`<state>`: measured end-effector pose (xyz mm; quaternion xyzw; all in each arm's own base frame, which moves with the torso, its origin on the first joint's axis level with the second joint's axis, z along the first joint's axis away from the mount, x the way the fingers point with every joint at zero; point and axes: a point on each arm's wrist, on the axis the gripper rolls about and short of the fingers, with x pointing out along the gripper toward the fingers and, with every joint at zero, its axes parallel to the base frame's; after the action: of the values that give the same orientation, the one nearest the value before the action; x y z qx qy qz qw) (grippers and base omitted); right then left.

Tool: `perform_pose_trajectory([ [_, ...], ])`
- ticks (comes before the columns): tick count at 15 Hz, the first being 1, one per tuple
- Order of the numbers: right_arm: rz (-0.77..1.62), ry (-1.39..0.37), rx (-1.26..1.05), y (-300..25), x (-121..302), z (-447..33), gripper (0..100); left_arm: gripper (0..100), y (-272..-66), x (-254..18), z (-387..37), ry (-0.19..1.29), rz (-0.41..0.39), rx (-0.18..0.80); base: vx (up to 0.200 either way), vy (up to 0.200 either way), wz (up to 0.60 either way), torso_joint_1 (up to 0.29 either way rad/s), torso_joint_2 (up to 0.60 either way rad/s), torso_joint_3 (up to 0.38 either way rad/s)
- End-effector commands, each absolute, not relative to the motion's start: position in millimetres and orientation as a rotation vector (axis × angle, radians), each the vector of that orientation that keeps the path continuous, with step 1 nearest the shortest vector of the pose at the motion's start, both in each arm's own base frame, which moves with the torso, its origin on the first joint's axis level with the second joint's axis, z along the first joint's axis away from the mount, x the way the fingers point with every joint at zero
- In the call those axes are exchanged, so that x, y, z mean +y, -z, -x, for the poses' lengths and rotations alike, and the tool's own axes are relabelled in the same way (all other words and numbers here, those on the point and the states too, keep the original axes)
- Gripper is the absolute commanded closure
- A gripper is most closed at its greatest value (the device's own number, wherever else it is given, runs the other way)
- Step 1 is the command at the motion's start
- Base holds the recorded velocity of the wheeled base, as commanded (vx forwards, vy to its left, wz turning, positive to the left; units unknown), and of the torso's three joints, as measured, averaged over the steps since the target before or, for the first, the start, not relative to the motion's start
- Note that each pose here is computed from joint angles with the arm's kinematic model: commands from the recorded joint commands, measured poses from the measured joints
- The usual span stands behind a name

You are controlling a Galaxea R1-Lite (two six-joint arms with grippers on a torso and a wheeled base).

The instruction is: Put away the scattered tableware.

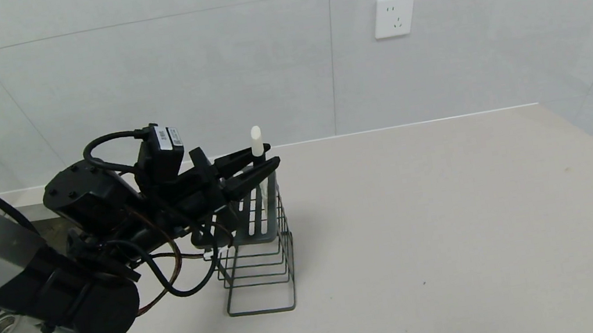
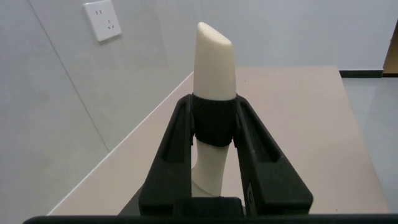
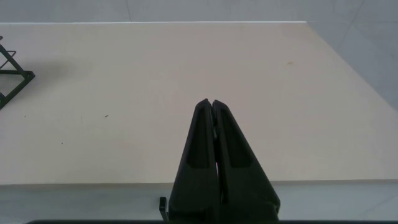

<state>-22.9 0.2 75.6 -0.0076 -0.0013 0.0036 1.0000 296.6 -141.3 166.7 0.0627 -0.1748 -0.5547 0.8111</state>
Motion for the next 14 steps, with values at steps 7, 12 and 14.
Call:
perform_pose_trajectory([
  [7,0.015,-0.008,-0.002,-75.6,0.2,22.8,100,100,-158.1,-142.7,-299.8,1.172,-0.134,-0.348,0.0,0.0,0.0,0.0,0.0,0.0],
  [12,0.015,-0.008,-0.002,-75.6,0.2,22.8,100,100,-148.2,-140.5,-295.9,1.175,-0.126,-0.305,0.0,0.0,0.0,0.0,0.0,0.0],
  [14,0.015,-0.008,-0.002,-75.6,0.2,22.8,100,100,-148.1,-140.5,-295.9,1.175,-0.126,-0.304,0.0,0.0,0.0,0.0,0.0,0.0],
])
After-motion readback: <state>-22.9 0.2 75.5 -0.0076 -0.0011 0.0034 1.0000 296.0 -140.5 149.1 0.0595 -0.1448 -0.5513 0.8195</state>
